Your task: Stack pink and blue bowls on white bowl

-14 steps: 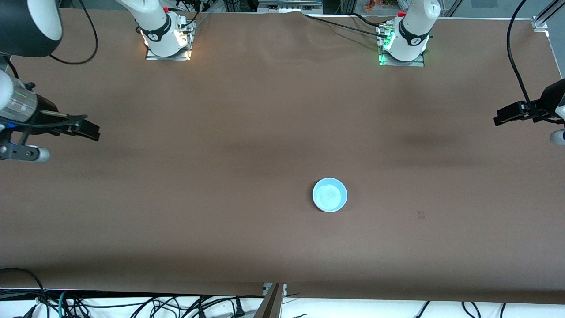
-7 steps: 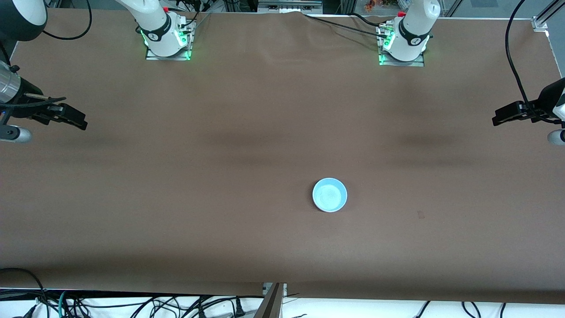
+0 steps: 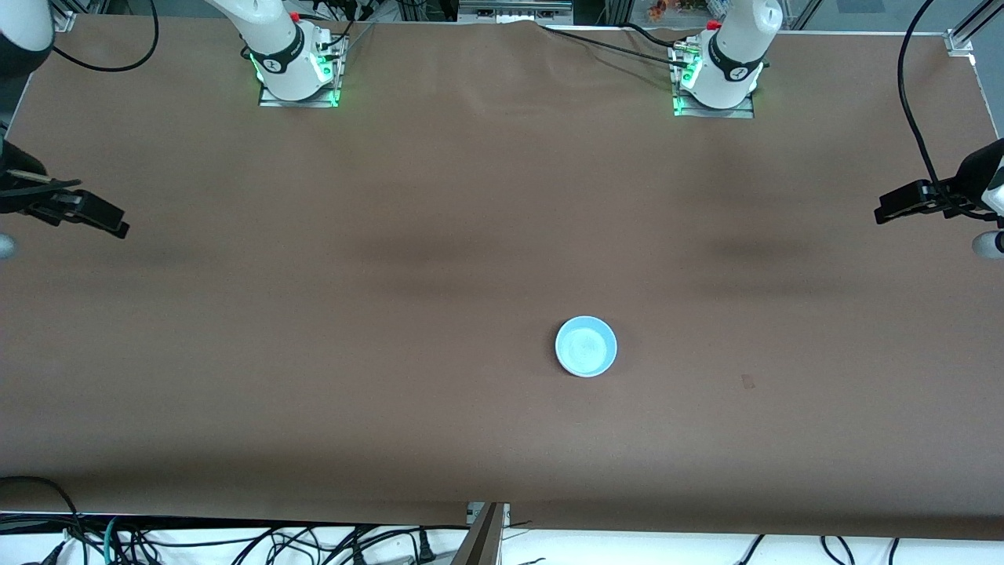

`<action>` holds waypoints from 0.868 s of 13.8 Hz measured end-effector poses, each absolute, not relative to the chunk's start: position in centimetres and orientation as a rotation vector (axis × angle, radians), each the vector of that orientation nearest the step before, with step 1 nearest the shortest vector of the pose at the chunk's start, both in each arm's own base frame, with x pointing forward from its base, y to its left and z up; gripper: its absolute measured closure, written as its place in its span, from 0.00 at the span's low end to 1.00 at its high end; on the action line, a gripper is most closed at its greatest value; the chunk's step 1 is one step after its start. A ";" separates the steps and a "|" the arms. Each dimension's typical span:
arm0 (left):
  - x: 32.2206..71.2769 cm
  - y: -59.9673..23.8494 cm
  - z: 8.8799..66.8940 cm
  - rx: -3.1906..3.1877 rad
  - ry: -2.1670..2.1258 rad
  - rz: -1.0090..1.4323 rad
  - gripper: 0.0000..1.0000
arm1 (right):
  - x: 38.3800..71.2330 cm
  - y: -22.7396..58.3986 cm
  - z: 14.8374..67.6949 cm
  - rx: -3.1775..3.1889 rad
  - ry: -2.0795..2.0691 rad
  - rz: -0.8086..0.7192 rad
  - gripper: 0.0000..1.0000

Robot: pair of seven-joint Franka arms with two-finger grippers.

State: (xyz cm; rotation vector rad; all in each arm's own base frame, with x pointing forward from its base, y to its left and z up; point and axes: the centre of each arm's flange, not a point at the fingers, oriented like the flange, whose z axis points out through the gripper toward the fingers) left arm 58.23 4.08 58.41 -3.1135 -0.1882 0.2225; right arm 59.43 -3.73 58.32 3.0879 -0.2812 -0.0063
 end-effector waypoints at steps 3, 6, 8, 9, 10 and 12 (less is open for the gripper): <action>58.2 4.1 58.4 -3.113 -0.188 0.223 0.00 | 59.2 -7.6 58.0 3.092 -0.231 -0.018 0.01; 58.2 4.1 58.4 -3.113 -0.188 0.223 0.00 | 59.1 -8.7 57.9 3.102 -0.220 -0.018 0.00; 58.2 4.1 58.4 -3.113 -0.188 0.223 0.00 | 59.3 -7.7 57.9 3.108 -0.194 -0.019 0.01; 58.2 4.1 58.4 -3.113 -0.188 0.223 0.00 | 59.4 -7.1 57.9 3.113 -0.180 -0.019 0.01; 58.2 4.1 58.4 -3.113 -0.188 0.223 0.00 | 59.4 -6.4 57.8 3.115 -0.164 -0.019 0.00; 58.2 4.1 58.4 -3.113 -0.188 0.223 0.00 | 59.5 -5.5 57.8 3.115 -0.174 -0.019 0.00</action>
